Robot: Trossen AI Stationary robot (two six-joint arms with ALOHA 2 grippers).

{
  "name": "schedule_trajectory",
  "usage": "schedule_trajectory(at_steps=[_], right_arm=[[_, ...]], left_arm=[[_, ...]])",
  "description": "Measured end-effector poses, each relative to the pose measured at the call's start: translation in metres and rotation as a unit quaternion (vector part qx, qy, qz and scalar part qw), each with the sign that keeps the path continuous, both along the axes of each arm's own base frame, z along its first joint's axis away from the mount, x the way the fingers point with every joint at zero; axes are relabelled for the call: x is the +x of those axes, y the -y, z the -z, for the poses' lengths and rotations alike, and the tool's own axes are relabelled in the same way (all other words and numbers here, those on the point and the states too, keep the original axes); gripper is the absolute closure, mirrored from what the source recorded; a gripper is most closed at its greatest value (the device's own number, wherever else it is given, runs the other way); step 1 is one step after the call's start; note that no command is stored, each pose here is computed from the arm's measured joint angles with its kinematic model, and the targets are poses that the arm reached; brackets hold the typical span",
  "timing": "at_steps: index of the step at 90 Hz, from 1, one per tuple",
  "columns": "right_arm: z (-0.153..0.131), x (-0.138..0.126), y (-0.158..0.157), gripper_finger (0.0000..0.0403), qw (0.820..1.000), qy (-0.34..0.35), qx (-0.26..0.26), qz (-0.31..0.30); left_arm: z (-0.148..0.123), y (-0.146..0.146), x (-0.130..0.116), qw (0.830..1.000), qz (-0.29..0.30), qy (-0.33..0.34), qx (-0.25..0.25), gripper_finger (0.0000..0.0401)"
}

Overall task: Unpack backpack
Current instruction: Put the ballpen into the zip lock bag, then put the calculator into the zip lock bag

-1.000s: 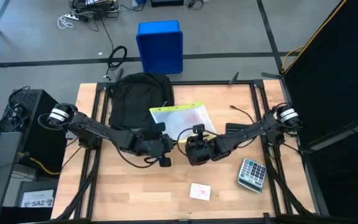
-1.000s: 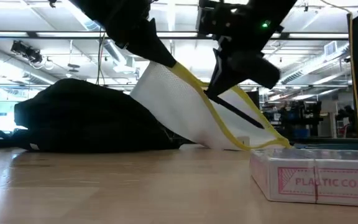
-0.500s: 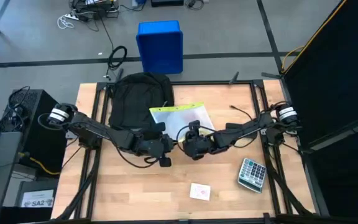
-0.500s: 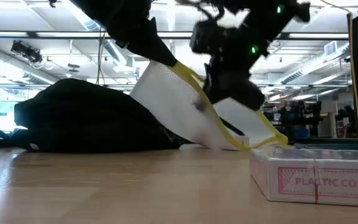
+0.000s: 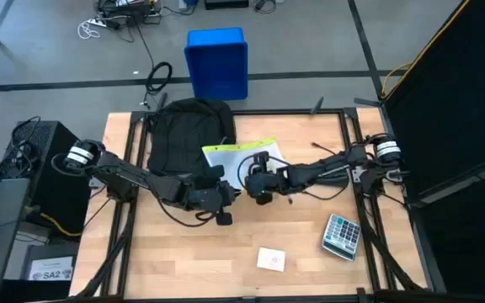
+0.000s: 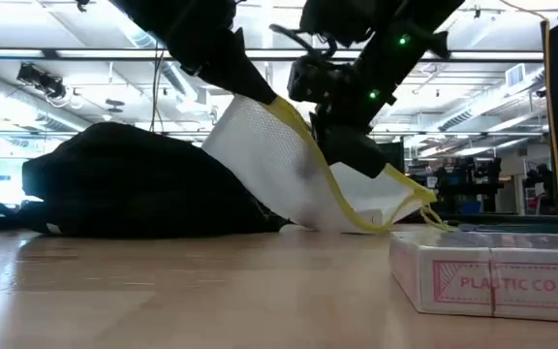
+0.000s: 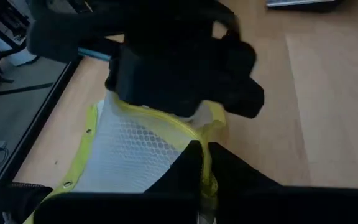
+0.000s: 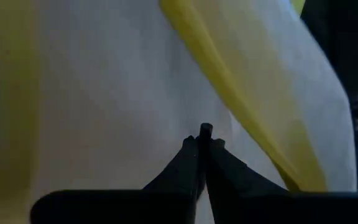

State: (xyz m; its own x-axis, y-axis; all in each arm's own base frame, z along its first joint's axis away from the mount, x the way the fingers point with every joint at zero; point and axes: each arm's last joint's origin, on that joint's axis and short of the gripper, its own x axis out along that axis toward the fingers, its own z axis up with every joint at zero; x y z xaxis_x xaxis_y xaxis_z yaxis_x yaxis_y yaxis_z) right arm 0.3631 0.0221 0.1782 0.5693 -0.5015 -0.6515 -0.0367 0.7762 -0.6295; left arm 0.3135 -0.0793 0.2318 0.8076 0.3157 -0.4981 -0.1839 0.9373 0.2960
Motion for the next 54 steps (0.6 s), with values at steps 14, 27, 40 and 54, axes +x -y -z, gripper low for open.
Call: schedule_trajectory(at_steps=[14,27,40,54], right_arm=[[0.002,-0.002,0.0,0.0347,1.0,-0.015,0.001,-0.001],[0.001,-0.004,-0.017,0.0262,1.0,-0.017,-0.005,-0.018],[-0.01,-0.004,-0.046,0.0185,1.0,0.006,-0.007,-0.026],[-0.021,-0.016,-0.084,0.0137,0.999,-0.005,0.031,-0.014]], left_arm=[[0.0,0.0,0.0,1.0,0.0,-0.003,0.001,0.0401],[0.001,0.0,-0.001,1.0,0.002,-0.007,0.001,0.0401],[0.001,0.0,-0.001,1.0,0.003,-0.008,0.0,0.0401],[0.001,0.0,-0.001,1.0,0.004,-0.009,0.0,0.0401]])
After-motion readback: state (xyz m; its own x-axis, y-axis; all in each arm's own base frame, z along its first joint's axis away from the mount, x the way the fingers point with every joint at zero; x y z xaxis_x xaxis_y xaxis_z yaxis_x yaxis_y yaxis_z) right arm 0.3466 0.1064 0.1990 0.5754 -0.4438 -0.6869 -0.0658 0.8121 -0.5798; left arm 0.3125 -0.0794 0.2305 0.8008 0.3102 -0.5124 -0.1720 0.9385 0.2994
